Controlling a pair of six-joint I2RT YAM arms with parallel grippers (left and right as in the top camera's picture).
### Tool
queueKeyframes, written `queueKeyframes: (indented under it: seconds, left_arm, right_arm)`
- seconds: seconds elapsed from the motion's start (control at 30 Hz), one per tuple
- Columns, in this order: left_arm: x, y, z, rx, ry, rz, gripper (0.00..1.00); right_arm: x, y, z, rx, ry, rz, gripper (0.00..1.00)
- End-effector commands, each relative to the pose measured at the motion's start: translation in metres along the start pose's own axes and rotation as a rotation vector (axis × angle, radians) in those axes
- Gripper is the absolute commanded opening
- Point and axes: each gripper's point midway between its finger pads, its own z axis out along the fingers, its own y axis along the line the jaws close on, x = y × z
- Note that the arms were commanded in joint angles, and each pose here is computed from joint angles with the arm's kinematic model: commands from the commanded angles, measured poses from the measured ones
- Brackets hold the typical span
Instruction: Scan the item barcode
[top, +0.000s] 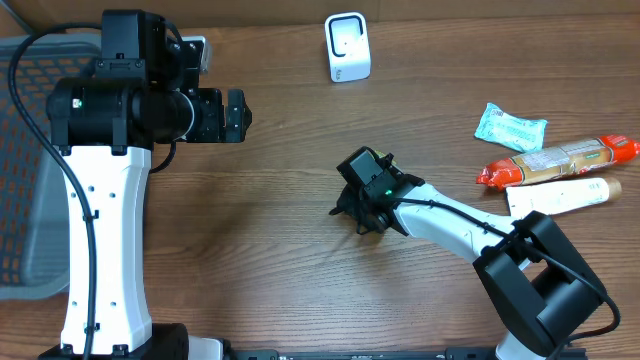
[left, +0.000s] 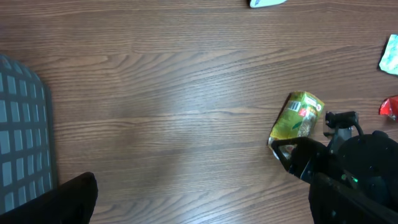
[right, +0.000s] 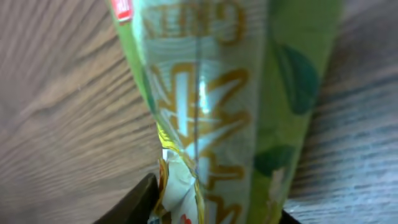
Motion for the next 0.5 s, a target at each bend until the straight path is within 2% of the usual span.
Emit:
queueKeyframes:
  seconds: [0.0, 0.1, 0.23, 0.3, 0.47]
  left_arm:
    - [-0.001, 0.002, -0.001, -0.005, -0.006, 0.02, 1.0]
    - [-0.001, 0.002, -0.001, -0.005, -0.006, 0.02, 0.99]
    - [-0.001, 0.002, -0.001, -0.005, -0.006, 0.02, 1.0]
    - [-0.001, 0.002, -0.001, -0.005, -0.006, 0.02, 1.0]
    - [-0.001, 0.002, -0.001, -0.005, -0.006, 0.02, 1.0]
  right_arm:
    - [0.009, -0.006, 0.008, 0.012, 0.072, -0.234, 0.36]
    - [0.007, 0.002, -0.012, 0.006, 0.133, -0.486, 0.4]
    - [-0.009, -0.005, -0.037, 0.086, 0.169, -0.689, 0.57]
    - [-0.021, -0.008, -0.05, 0.13, 0.168, -0.703, 0.7]
    - [-0.037, 0.006, -0.083, 0.063, 0.228, -0.649, 0.77]
